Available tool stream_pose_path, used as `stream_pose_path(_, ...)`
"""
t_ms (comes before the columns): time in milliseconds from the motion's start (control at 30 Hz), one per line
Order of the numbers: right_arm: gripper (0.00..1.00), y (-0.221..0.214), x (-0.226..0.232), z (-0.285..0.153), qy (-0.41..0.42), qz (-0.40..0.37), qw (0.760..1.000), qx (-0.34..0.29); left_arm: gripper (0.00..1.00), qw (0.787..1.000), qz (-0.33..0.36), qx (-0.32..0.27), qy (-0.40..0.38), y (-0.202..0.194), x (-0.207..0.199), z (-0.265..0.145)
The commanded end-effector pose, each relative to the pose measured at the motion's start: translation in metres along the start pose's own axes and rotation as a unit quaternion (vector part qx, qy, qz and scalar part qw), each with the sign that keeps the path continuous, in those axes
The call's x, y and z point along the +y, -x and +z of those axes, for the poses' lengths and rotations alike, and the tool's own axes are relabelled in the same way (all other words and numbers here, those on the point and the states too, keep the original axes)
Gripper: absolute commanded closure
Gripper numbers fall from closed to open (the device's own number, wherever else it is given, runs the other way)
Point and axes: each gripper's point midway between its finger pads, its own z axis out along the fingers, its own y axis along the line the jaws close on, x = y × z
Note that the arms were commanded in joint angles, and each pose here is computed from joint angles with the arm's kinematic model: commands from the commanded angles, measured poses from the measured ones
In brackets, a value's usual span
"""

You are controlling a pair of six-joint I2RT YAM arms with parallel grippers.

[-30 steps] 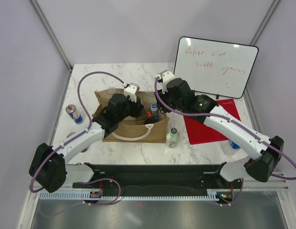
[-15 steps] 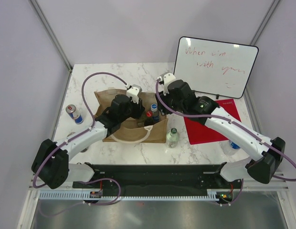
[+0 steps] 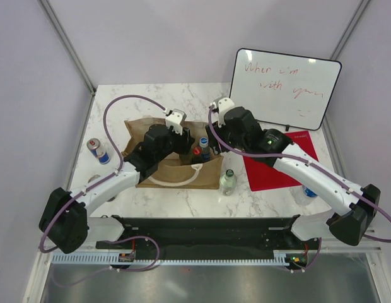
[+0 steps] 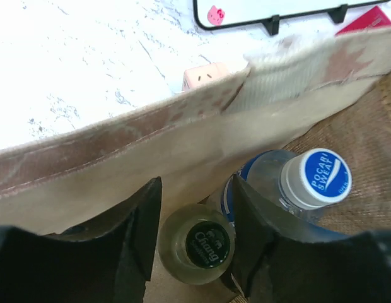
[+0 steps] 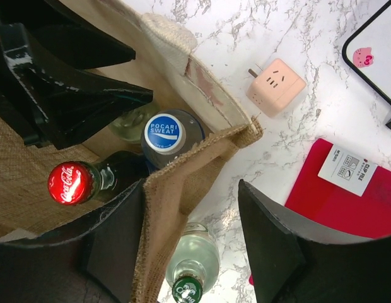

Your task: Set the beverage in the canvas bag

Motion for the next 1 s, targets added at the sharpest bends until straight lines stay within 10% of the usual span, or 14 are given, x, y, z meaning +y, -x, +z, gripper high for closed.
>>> stream_pose_path(0,0.32,0.006,-0.002,-0.014,0.0,0.001,1.0,-0.015,0.42,0.997,-0.002,-0.074,-0.003,0.055,-0.005,-0.016)
stream_pose_path(533,0.3,0.03,0.009,-0.075,0.048,0.05,0.996,-0.064,0.17,0.996,-0.023,-0.066,0.057,0.115,0.008,-0.101)
stream_pose_path(967,0.26,-0.065,0.004,-0.086,0.051,0.078,0.994,0.057,0.0,0.993,-0.099,0.029,0.052,0.091,-0.002,-0.181)
